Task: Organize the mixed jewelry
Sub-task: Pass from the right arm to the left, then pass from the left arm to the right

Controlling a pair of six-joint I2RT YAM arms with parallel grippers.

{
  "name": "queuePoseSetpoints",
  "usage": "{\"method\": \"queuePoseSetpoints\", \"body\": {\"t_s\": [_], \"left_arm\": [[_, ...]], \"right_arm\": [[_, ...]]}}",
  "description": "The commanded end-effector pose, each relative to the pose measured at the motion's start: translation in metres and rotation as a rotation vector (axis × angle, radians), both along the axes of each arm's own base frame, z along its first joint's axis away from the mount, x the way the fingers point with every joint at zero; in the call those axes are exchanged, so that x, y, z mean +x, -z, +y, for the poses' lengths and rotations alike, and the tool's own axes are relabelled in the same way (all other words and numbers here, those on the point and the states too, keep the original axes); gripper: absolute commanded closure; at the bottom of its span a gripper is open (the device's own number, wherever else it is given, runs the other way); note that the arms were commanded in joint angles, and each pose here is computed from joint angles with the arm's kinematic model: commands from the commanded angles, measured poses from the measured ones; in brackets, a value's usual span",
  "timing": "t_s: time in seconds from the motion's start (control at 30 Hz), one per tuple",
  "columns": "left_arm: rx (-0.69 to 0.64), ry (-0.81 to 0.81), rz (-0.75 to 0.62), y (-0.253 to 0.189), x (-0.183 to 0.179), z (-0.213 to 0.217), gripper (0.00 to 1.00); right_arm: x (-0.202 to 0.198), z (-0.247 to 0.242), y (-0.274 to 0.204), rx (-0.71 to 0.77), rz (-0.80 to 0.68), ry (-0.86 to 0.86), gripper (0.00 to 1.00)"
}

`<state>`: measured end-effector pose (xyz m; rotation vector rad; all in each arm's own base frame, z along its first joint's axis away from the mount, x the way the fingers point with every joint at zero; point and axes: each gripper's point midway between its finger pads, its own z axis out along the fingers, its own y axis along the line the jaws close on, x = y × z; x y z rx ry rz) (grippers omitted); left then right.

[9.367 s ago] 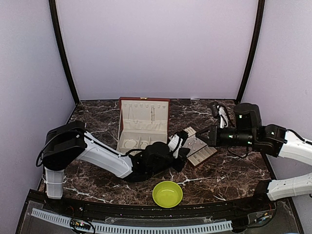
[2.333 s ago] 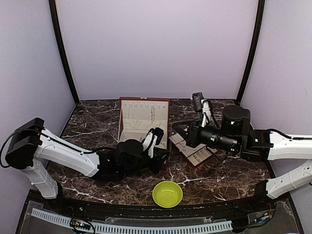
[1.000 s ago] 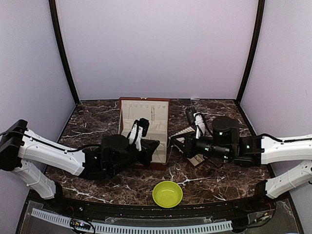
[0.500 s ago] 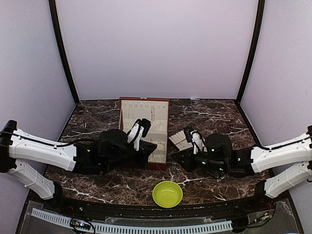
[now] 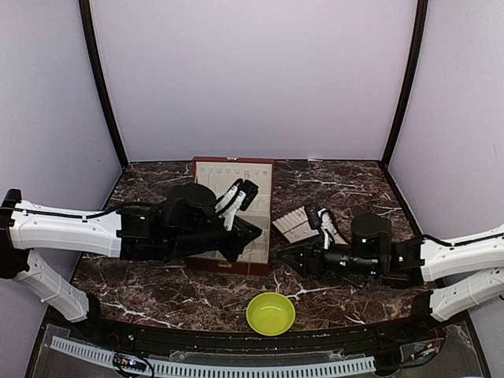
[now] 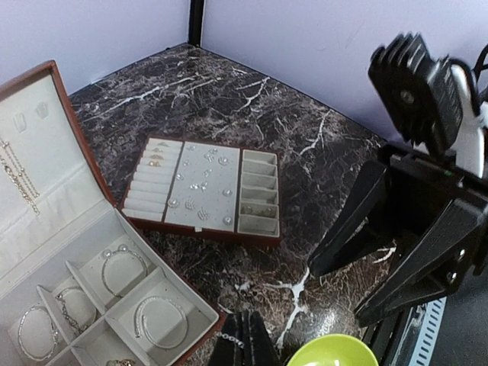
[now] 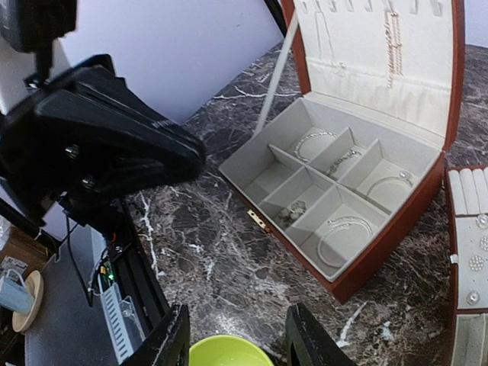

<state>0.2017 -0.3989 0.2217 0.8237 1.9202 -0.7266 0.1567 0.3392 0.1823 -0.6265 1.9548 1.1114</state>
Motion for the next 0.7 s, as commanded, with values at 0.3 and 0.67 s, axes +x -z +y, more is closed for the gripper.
{"method": "queuePoseSetpoints", "body": {"t_s": [0.3, 0.67], "left_arm": [[0.053, 0.239, 0.077, 0.004, -0.035, -0.009, 1.0], [0.058, 0.33, 0.137, 0.005, -0.052, -0.014, 1.0]], "right_arm": [[-0.001, 0.012, -0.023, 0.056, -0.101, -0.059, 0.57], [-0.01, 0.031, -0.017, 0.086, -0.113, -0.153, 0.63]]}}
